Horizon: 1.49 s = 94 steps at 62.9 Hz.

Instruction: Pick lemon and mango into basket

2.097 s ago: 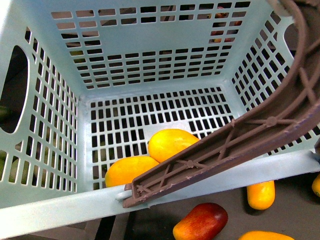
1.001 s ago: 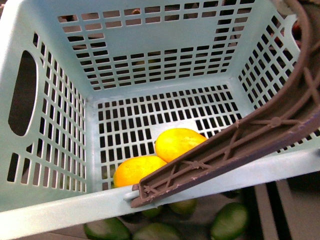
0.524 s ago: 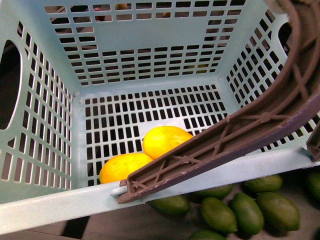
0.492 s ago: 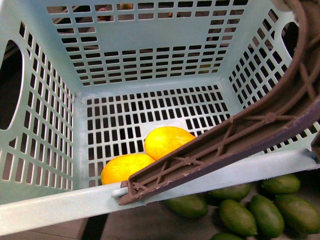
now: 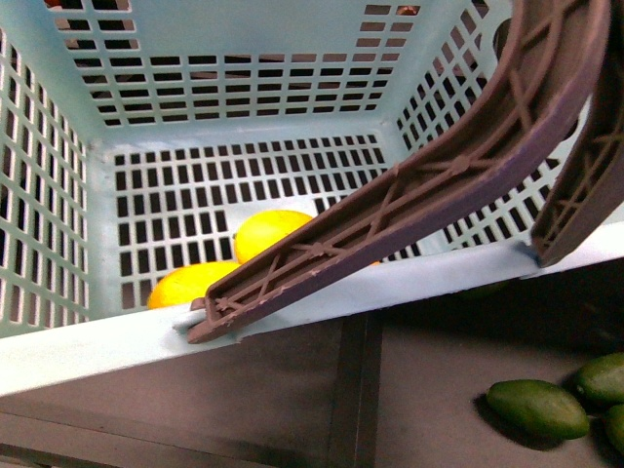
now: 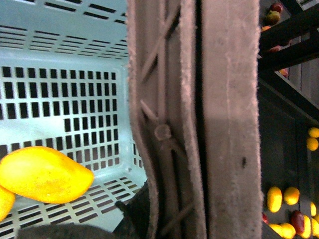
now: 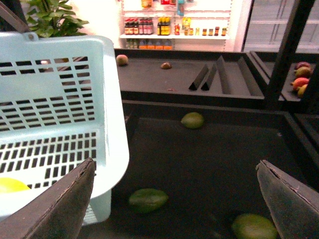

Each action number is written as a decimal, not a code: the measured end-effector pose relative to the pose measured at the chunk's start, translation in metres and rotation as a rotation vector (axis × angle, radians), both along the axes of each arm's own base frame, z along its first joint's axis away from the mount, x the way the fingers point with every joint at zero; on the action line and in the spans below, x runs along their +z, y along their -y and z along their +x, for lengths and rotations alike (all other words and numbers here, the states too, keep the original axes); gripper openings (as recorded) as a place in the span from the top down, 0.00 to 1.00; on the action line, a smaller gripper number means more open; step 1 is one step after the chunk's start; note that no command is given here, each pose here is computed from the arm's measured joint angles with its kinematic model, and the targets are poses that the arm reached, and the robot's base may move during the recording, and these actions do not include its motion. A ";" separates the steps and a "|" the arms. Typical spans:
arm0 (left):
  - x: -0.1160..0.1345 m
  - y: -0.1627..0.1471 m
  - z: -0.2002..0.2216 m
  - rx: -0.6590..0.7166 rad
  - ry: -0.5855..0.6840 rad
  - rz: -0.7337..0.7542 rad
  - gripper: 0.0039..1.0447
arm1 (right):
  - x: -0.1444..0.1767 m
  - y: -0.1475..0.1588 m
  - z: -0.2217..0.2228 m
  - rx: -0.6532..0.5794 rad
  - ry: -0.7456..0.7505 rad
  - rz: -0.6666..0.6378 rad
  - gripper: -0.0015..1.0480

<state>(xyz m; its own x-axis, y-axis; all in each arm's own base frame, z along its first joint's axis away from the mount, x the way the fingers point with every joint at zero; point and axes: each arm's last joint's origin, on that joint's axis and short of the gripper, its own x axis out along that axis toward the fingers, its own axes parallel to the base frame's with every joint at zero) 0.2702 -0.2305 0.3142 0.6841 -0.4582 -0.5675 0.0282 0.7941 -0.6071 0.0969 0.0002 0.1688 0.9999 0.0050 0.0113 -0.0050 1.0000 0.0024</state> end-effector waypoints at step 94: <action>-0.142 -0.054 0.180 1.053 -0.136 -0.244 0.29 | 0.000 0.000 0.000 -0.007 0.000 0.000 0.08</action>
<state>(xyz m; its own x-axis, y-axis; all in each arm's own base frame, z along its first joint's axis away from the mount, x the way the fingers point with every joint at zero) 0.4500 -0.1761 0.1722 0.7378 0.2106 -0.6414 -0.6750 0.2383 -0.6983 0.0969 0.0000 0.1688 0.9999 -0.0019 0.0113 0.0019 1.0000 0.0025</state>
